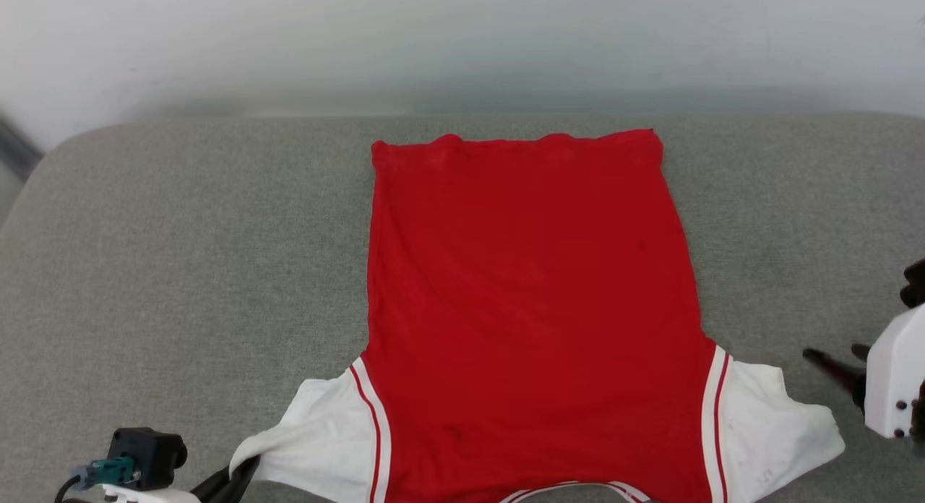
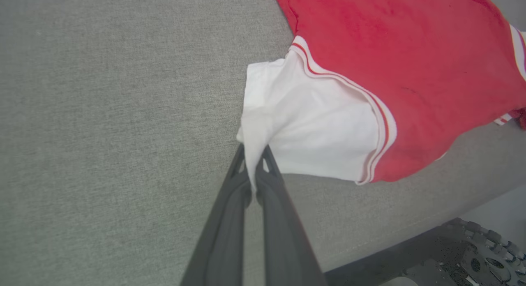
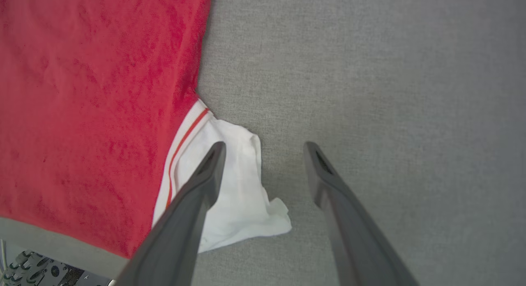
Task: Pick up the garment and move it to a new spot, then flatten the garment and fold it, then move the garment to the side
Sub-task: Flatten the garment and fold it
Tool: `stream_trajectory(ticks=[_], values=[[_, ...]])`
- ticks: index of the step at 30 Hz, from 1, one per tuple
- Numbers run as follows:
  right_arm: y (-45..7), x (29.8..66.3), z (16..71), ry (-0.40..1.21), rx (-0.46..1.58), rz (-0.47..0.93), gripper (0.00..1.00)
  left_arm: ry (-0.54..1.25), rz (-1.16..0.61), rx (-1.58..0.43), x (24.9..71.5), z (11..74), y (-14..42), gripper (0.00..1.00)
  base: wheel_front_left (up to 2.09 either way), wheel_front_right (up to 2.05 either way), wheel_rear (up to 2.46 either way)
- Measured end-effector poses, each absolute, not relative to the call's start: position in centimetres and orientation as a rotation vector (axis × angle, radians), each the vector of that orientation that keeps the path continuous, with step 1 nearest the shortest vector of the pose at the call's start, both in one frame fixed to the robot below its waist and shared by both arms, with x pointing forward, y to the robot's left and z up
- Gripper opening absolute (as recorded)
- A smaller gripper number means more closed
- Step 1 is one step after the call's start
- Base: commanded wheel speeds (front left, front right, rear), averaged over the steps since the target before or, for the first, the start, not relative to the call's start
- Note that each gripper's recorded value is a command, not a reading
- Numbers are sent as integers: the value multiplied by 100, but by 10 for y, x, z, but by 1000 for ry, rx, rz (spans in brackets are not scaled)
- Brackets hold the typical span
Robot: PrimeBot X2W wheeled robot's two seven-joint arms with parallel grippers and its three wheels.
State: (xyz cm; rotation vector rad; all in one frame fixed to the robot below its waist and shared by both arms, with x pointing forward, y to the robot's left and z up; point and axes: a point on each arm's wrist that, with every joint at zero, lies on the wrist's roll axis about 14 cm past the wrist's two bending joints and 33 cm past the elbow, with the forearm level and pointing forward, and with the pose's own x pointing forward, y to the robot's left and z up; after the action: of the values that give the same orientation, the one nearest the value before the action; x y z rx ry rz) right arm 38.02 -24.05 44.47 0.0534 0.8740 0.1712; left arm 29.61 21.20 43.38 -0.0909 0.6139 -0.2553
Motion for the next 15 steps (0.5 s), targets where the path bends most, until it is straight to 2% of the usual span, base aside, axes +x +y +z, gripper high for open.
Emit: stream_trajectory(ticks=[9,15], values=[[-203,467,492,747,4,279,100,671,-331,-161,297,442,186,0,0,0,0],[-181,530,490,788,-37,302,100,699,-364,-165,300,446,176,0,0,0,0]])
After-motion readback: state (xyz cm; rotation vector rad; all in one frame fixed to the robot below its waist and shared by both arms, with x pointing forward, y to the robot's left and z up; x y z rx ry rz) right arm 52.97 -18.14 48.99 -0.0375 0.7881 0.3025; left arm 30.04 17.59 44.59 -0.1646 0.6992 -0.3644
